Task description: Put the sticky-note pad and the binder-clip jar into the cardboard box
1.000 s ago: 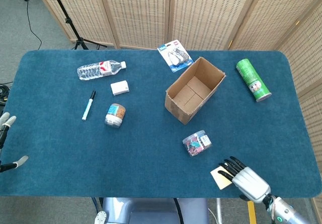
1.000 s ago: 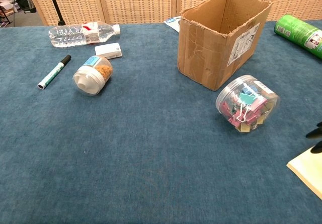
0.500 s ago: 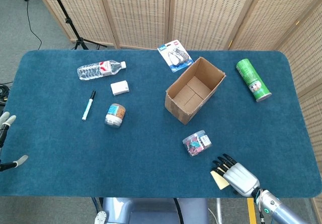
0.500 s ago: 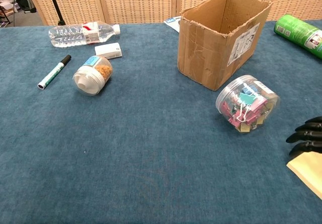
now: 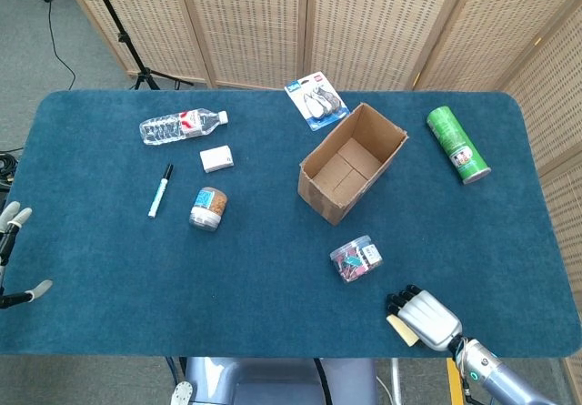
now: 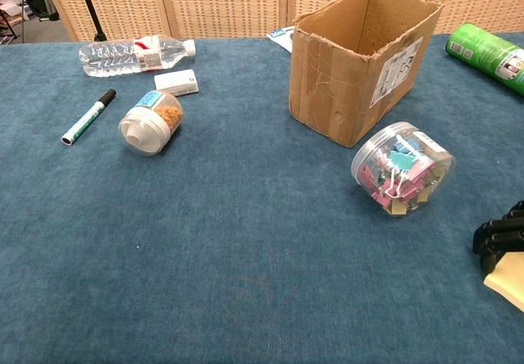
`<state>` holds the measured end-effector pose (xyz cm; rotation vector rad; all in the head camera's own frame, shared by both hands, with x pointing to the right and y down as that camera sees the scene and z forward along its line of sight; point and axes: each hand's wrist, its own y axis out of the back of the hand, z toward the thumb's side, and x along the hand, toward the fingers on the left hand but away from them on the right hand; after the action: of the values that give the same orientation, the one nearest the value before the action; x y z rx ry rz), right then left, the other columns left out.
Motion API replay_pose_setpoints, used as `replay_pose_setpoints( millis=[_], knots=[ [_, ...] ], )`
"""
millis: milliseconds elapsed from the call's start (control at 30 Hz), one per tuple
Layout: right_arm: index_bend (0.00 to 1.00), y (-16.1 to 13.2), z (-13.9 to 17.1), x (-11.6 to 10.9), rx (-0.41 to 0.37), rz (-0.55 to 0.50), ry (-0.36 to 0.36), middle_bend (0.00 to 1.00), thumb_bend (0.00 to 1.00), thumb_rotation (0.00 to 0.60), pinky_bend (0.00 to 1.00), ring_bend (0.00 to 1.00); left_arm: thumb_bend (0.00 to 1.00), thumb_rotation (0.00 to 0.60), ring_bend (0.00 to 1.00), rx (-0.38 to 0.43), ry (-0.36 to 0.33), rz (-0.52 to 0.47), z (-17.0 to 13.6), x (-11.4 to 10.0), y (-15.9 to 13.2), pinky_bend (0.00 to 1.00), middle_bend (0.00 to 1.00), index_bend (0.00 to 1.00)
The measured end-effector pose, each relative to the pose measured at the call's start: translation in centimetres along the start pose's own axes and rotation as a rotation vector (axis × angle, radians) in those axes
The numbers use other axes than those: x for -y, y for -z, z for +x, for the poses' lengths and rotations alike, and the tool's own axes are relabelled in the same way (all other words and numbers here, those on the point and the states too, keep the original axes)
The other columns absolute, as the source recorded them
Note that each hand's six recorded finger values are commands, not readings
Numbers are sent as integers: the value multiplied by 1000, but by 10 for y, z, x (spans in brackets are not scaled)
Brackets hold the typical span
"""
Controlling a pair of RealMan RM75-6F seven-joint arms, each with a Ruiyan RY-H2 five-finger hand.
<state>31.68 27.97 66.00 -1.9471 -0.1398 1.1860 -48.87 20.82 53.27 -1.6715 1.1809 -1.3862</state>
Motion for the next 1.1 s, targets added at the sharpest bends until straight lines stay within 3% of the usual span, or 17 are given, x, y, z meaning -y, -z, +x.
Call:
replay_pose_setpoints(
  millis=[167, 300, 533, 700, 900, 1100],
  knots=[
    [618, 1, 6, -10, -12, -45, 63, 573, 254, 600, 308, 387, 0, 600, 0, -3, 2, 0, 1, 0, 0, 0, 0, 0],
    [626, 10, 20, -32, -1, -58, 143, 581, 260, 600, 308, 387, 0, 600, 0, -3, 0, -4, 1, -1, 1, 0, 0, 0],
    [626, 45, 59, -93, 72, -94, 318, 579, 260, 600, 308, 387, 0, 600, 0, -1, -3, -13, 0, -3, 1, 0, 0, 0],
    [626, 73, 66, -142, 146, -114, 425, 578, 283, 600, 308, 387, 0, 600, 0, 6, -4, -16, 0, -4, 0, 0, 0, 0],
    [626, 93, 43, -204, 209, -111, 490, 578, 323, 600, 308, 387, 0, 600, 0, 7, -9, -19, -1, -6, 0, 0, 0, 0],
    [626, 100, -4, -266, 237, -120, 518, 578, 397, 600, 308, 387, 0, 600, 0, 0, -9, -19, 0, -7, 0, 0, 0, 0]
  ],
)
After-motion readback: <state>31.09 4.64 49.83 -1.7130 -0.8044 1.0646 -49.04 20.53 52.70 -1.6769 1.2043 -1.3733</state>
